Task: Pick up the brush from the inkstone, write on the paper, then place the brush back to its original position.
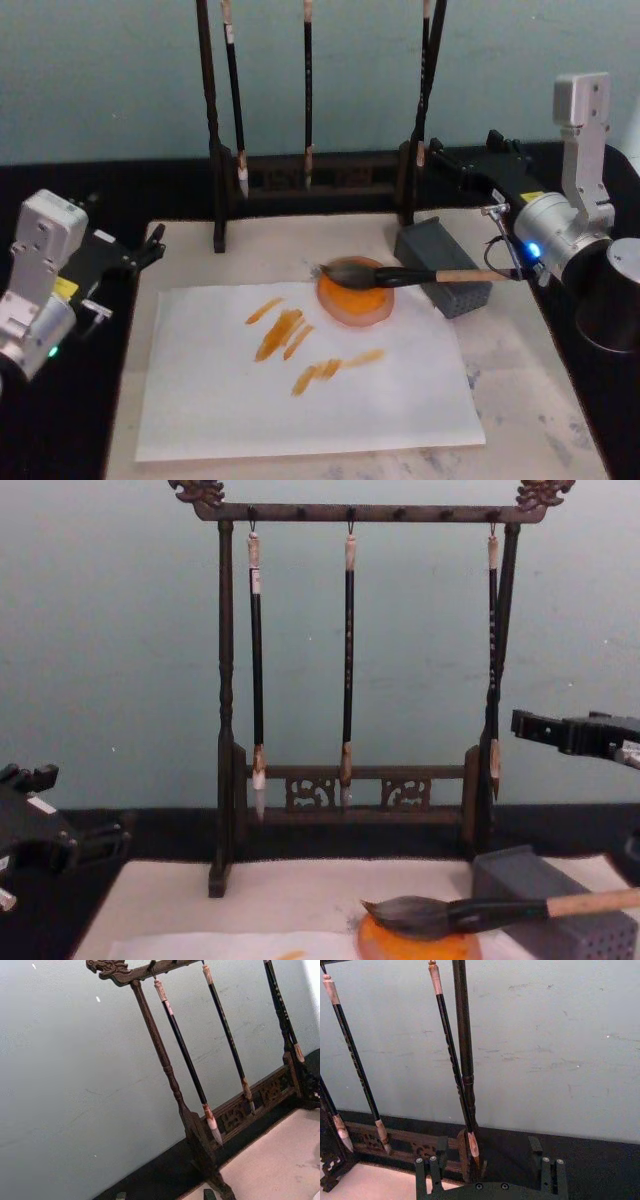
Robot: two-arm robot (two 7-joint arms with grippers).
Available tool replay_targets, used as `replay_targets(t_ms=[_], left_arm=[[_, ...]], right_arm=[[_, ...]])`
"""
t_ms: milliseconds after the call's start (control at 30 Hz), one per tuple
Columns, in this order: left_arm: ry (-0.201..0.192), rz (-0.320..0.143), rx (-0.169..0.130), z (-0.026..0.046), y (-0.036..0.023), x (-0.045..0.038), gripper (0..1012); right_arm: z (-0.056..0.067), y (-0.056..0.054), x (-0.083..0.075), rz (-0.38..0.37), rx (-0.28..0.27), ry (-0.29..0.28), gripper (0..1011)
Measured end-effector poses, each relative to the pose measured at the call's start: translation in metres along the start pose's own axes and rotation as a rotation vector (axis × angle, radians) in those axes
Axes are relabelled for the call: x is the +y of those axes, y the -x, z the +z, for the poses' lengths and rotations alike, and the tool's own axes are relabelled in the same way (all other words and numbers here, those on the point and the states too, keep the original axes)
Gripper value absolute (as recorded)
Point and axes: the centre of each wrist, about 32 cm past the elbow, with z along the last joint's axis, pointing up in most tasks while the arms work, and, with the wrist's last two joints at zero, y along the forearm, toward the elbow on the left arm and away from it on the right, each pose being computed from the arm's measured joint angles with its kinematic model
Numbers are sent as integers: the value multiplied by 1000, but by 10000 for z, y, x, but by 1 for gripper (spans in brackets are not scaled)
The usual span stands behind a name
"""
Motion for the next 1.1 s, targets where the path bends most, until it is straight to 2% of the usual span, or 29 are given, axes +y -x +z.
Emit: replay_targets(t_ms=[1100], left_arm=[[0, 0, 0, 0, 0, 0, 1001]], right_arm=[[-3, 3, -7, 0, 2, 0, 1000]])
